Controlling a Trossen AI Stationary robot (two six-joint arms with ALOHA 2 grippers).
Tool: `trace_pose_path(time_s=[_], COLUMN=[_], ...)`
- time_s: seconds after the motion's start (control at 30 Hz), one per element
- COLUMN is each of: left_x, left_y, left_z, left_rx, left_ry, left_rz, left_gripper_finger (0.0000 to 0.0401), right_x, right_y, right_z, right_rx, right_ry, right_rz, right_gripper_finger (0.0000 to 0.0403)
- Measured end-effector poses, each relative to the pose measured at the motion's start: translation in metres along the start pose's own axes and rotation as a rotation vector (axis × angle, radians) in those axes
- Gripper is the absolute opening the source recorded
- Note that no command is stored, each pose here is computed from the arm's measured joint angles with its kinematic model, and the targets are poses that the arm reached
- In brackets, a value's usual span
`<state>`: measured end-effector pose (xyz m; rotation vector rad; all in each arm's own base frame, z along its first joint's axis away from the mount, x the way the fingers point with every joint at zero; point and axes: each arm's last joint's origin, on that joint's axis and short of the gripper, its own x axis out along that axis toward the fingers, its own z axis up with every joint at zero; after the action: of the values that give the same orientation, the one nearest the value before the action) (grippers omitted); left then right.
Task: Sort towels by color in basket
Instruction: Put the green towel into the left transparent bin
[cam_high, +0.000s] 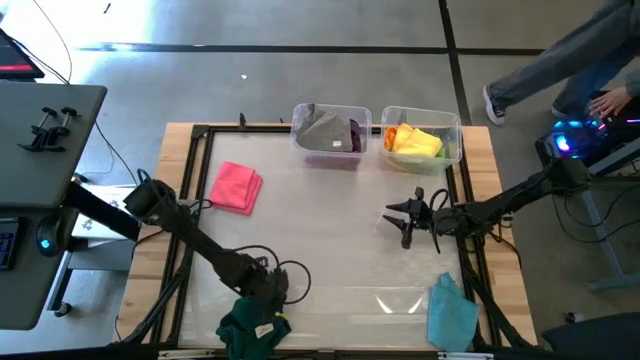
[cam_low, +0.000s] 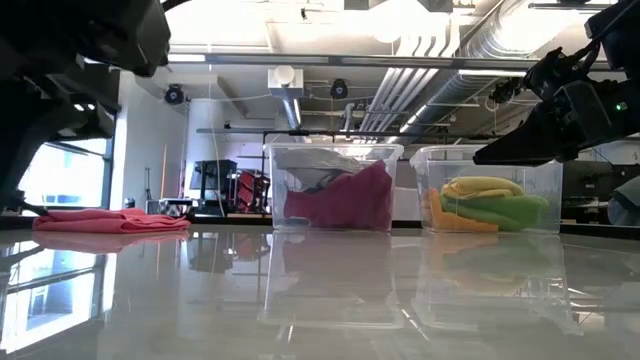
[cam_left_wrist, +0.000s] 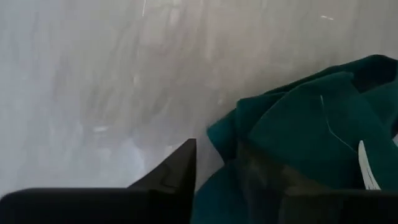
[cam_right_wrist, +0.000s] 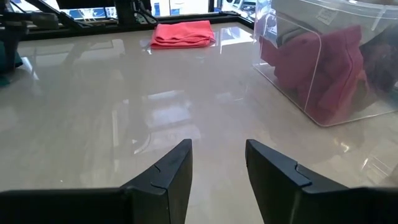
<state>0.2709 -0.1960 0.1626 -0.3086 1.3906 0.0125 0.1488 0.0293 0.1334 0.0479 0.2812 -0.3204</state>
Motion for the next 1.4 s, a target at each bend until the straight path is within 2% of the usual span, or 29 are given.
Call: trace_pose_path(time_s=[0.23,0.47,0.67,0.9,1.07,1.17,1.4], left_x=[0.0,0.017,0.031,0.032,0.026,0.014,-0.034], left_y=[-0.008,-0.014,-0.014,-0.001,0.012,0.028,0.069], left_z=[-0.009,-0.019,-0.023,-0.017,-0.006,0.0,0.015], left_rx=[0.017,0.104,0.249,0.284,0.318,0.35,0.387], left_ry=[0.029,0.096,0.135,0.155,0.175,0.135,-0.118], left_rz=[-0.026,-0.01,0.029,0.093,0.106,0.234,0.805], left_gripper_finger=[0.0161,0.0158,0.0114,0.001,0.001,0.0002,0.0001], right_x=[0.0,0.0,0.0,0.0,0.0,0.0,0.0], right_y=[0.0,0.0,0.0,0.0,0.0,0.0,-0.001], right_z=[0.0,0.0,-0.001,-0.001,-0.002,-0.002,-0.002], right_rx=[0.002,0.001,-0.004,-0.004,-0.004,0.006,0.02], right_ry=[0.0,0.0,0.006,0.012,0.018,0.018,0.016], right_rz=[0.0,0.0,-0.002,-0.003,-0.004,-0.004,-0.01], right_gripper_finger=[0.0144,0.0144,0.0144,0.0144,0.0144,0.0144,0.0144])
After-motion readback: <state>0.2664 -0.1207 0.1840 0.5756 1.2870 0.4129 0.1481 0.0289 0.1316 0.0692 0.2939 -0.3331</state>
